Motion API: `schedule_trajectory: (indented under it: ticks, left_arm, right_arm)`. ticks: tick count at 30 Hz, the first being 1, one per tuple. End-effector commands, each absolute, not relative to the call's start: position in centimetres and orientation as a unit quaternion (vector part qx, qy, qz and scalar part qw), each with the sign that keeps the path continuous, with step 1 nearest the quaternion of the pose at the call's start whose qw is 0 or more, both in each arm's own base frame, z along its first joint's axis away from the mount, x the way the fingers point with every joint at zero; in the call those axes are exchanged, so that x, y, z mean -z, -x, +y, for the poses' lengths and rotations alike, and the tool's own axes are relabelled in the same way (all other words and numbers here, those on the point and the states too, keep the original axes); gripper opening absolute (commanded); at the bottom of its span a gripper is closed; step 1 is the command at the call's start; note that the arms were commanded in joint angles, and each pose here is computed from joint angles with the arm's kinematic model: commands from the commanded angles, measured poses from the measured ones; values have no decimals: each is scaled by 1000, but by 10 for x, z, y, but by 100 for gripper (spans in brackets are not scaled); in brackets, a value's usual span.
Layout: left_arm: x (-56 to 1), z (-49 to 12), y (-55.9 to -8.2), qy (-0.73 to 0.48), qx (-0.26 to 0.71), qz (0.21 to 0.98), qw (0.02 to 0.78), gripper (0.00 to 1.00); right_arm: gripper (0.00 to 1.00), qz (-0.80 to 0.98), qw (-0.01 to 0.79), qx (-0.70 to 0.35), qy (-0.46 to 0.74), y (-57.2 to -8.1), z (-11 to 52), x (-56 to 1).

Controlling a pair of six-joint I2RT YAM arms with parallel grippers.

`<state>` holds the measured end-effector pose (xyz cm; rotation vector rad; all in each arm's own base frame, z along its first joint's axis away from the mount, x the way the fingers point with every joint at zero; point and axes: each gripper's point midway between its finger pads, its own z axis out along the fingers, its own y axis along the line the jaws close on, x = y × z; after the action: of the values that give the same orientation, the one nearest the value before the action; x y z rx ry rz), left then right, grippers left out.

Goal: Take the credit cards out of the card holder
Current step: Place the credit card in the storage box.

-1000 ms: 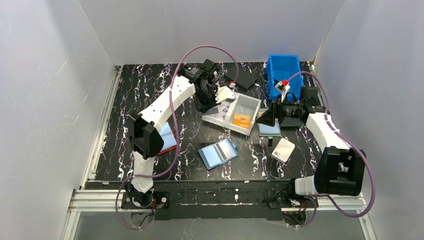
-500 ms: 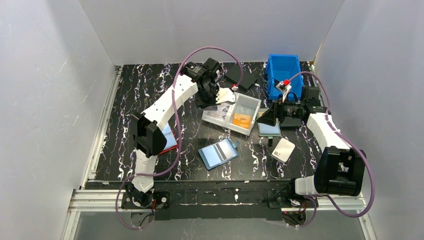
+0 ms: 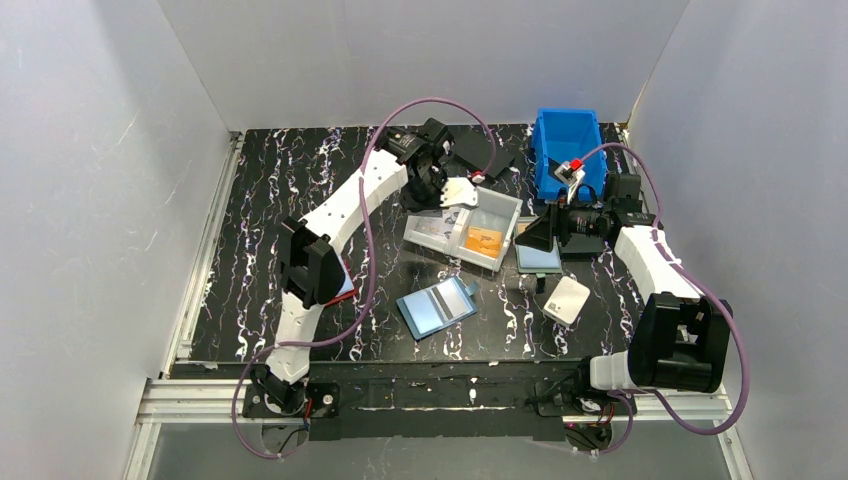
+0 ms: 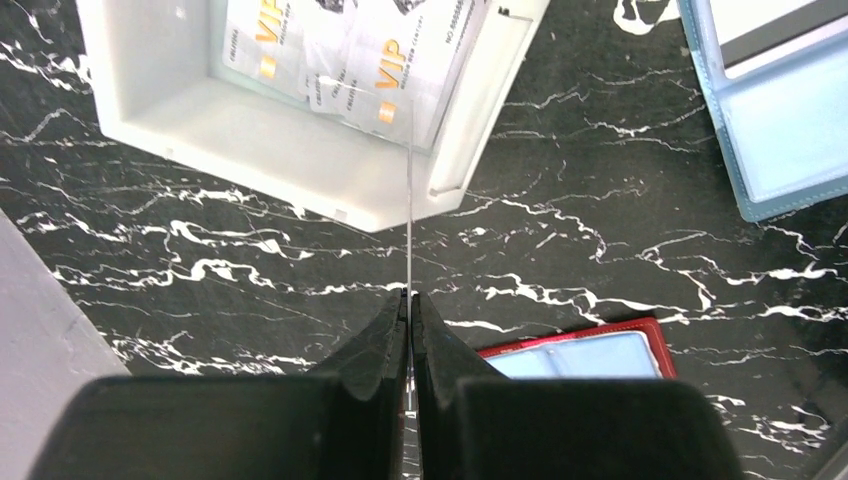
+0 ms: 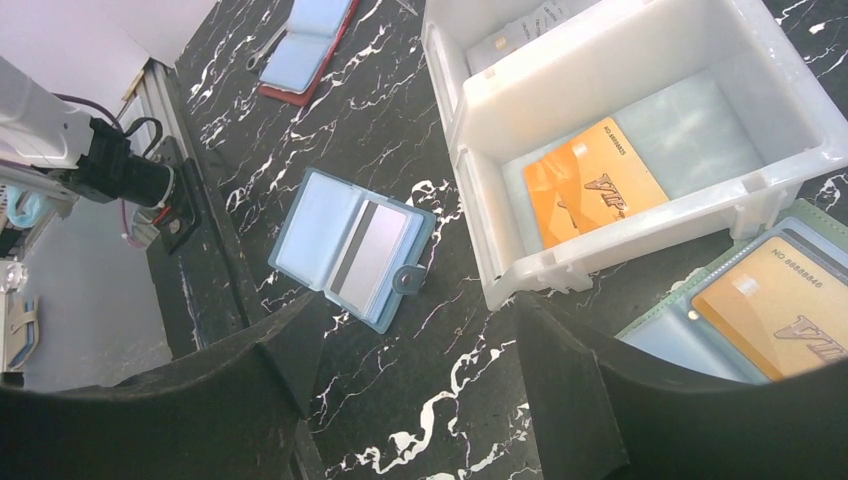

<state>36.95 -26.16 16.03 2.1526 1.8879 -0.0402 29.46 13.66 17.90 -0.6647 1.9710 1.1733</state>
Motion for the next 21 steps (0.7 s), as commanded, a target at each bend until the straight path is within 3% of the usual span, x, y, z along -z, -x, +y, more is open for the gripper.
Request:
schedule_trajectory:
  ticks: [1, 21]
  left_arm:
    - [-163, -276, -376, -760, 9, 631, 157, 0]
    - [-123, -293, -396, -770, 18, 620, 152, 0]
  right_arm:
    - [78, 757, 373, -468, 261, -293, 137, -181]
    - [78, 753, 377, -479, 246, -294, 131, -184]
